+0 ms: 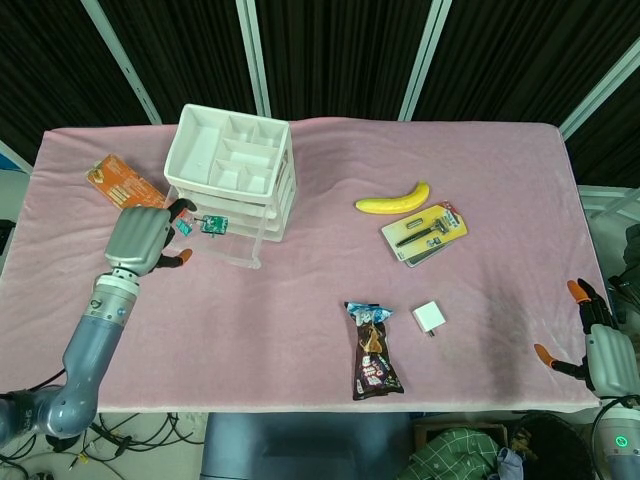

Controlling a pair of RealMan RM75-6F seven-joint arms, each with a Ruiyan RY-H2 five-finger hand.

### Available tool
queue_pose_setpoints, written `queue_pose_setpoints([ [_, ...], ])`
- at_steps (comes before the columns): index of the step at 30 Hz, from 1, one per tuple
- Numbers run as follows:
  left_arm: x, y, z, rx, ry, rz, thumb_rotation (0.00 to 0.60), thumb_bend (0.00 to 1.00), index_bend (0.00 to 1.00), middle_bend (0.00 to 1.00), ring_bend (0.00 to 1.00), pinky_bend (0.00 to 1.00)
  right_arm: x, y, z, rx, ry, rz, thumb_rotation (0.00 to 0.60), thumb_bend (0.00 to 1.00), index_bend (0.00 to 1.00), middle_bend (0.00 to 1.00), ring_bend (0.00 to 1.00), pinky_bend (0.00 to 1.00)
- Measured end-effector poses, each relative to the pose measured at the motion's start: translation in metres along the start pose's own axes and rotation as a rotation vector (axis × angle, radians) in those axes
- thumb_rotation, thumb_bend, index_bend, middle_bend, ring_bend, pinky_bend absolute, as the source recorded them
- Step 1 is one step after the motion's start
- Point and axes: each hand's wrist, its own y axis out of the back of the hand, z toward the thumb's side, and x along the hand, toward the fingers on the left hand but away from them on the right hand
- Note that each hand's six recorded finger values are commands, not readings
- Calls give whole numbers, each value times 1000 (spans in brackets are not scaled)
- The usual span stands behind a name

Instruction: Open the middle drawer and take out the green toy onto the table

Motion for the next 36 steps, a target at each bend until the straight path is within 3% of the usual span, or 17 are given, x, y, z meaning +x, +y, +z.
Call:
queue_pose_setpoints([
  [7,14,11,7,77,16,-20,600,144,345,1000,1000,1000,0,0,1,-5,1,1,600,118,31,0,0,136],
  [17,43,-3,5,158,127,-140,600,133,412,1000,1000,1000,0,1,-2,-19,-8,-5,600,119,34,0,0,137],
  [36,73,-22,22,280,174,-200,600,134,427,1000,1000,1000,-1,2,-2,-33,-11,-2,600,119,36,0,0,136],
])
